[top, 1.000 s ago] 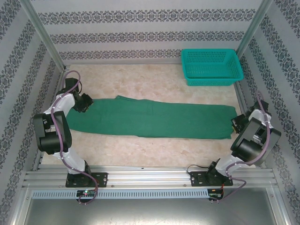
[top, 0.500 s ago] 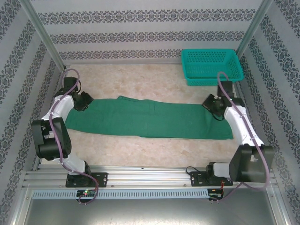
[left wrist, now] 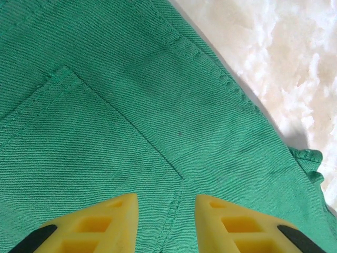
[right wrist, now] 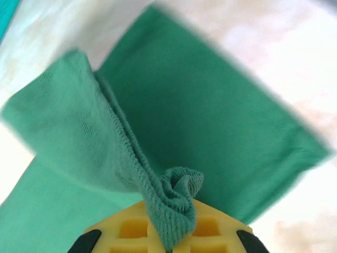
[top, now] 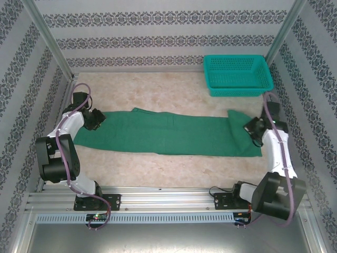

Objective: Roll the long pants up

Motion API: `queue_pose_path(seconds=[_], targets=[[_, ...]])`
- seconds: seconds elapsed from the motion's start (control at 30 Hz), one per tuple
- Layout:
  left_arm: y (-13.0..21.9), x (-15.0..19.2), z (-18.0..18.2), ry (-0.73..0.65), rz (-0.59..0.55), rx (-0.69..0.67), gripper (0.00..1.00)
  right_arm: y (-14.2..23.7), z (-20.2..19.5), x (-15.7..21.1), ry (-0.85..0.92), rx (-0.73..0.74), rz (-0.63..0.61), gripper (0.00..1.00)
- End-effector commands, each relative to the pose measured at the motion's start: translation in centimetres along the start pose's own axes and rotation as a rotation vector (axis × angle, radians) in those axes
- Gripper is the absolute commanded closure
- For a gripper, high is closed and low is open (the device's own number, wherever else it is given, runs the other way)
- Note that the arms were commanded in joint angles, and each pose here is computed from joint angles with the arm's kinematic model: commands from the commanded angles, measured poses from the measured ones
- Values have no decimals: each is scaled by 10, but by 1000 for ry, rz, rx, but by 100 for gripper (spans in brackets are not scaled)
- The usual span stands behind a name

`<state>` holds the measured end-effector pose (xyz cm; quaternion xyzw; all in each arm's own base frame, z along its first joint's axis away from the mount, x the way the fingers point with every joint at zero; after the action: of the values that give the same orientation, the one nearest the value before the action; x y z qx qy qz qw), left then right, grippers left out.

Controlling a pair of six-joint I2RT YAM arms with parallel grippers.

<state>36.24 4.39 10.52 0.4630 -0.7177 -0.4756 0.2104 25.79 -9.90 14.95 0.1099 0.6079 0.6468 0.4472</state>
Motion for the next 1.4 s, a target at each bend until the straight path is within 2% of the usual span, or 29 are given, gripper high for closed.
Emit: queue_pose_path(seconds=[0.0,0.1,0.17,0.2,0.27,0.47,0.53,0.87,1.1,1.37], targets=[[-1,-3,-11,-39,-10,21,66,18,-33,-12,-43,39,-56,100],[-8,-3,-16,-45,9,11,66,16,-37,-6,-49,58,-19,100],[-12,-1,-21,-51,20,12,66,7,-35,6,-67,33,27,67],[-13,0,-22,-54,24,9,66,2,-35,12,-68,25,45,44],[-13,2,-27,-62,26,10,66,-6,-39,22,-63,58,73,23],[-16,5,-33,-87,40,4,66,-16,-50,44,-53,87,121,19],[-17,6,-32,-89,40,4,66,-18,-55,50,-40,108,130,6],[-32,13,-43,-108,68,4,67,-50,-65,58,-42,167,215,5],[-38,12,-53,-124,67,11,68,-68,-78,41,-103,181,223,5],[-50,12,-45,-136,69,-11,69,-94,-82,43,-116,209,289,8]])
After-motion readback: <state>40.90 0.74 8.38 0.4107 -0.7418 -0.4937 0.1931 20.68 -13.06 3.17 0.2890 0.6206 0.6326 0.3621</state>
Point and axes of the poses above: each hand's point on the last joint's axis, 136 mm out from that joint toward the fingers, its own y axis back along the fingers, its own z axis along the line the jaws close on, x = y × z, the point moved 2 cm from there along y, back along the fingers, and after that the axes turned 11 degrees about y, right-handed, at the moved point
